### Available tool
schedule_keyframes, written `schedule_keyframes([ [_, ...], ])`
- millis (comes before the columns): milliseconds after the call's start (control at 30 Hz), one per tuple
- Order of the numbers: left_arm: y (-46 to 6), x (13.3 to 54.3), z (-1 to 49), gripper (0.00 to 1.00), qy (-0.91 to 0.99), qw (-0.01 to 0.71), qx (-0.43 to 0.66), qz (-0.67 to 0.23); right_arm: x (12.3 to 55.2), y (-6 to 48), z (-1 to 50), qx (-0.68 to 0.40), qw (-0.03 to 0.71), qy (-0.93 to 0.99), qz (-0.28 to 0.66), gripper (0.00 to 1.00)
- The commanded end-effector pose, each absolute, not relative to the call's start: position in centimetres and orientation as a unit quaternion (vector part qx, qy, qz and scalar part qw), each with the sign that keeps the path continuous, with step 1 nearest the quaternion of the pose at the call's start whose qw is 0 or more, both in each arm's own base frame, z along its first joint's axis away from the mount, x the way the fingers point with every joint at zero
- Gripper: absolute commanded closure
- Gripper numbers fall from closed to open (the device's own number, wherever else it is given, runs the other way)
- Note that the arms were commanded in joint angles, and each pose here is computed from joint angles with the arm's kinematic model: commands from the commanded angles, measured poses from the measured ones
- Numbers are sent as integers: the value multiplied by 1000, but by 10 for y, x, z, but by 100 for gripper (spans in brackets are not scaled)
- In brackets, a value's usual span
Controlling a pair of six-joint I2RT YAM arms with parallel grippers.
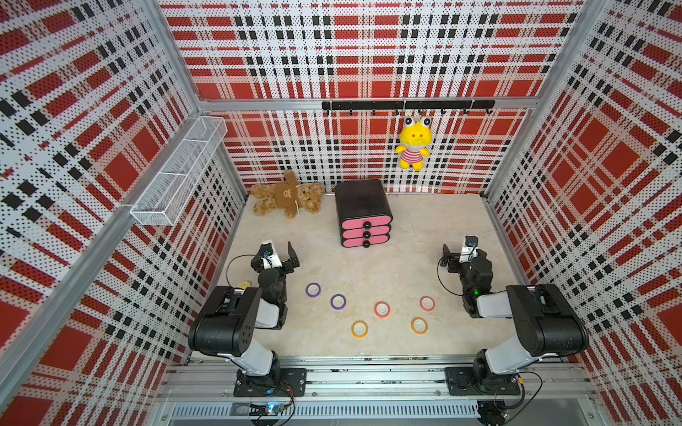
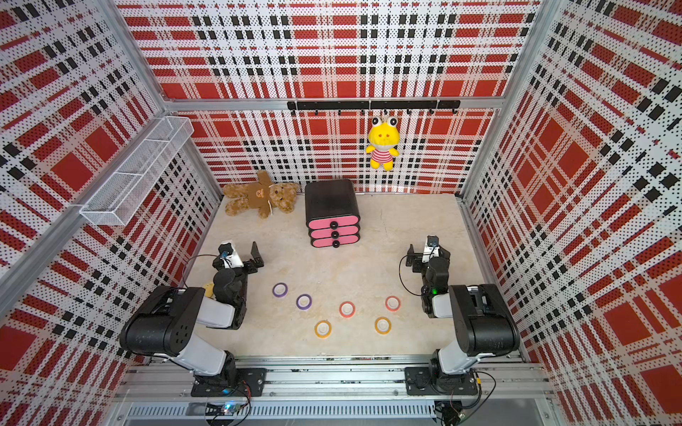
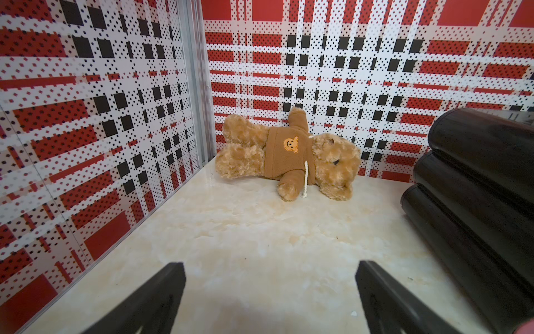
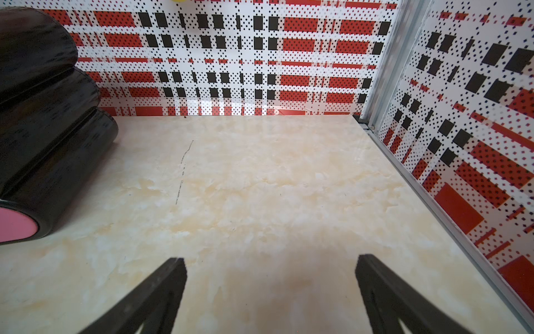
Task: Place the transparent tape into the drawer according to color
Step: Open the drawer in the storage box.
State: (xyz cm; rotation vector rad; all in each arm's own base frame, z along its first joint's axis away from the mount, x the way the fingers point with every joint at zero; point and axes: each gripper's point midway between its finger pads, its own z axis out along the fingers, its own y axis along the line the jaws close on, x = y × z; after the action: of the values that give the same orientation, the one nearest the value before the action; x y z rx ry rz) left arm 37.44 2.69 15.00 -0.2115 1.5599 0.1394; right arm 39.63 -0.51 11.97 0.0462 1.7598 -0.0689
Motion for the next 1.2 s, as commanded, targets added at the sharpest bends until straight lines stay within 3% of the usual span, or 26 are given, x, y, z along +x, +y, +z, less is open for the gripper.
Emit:
schedule_keyframes([
  [0,27,371,155,1,694,710,-95,66,394,-5,123,17,640,768,-29,0],
  [167,26,370,161,0,688,715,-96,72,394,-5,126,15,644,764,-29,0],
  [233,25,369,170,1,687,713,-106,95,404,4,151,7,654,756,-30,0],
  [267,19,372,173,1,693,708,-94,100,404,-2,139,21,609,791,-55,0],
  [400,-16,380,199,1,700,703,-54,113,403,4,161,43,594,801,-60,0],
  [833,-114,442,272,1,781,618,-25,-90,402,120,200,-44,510,857,60,0],
  [1167,-131,493,256,1,850,483,-24,-212,394,183,204,-30,446,869,211,0],
])
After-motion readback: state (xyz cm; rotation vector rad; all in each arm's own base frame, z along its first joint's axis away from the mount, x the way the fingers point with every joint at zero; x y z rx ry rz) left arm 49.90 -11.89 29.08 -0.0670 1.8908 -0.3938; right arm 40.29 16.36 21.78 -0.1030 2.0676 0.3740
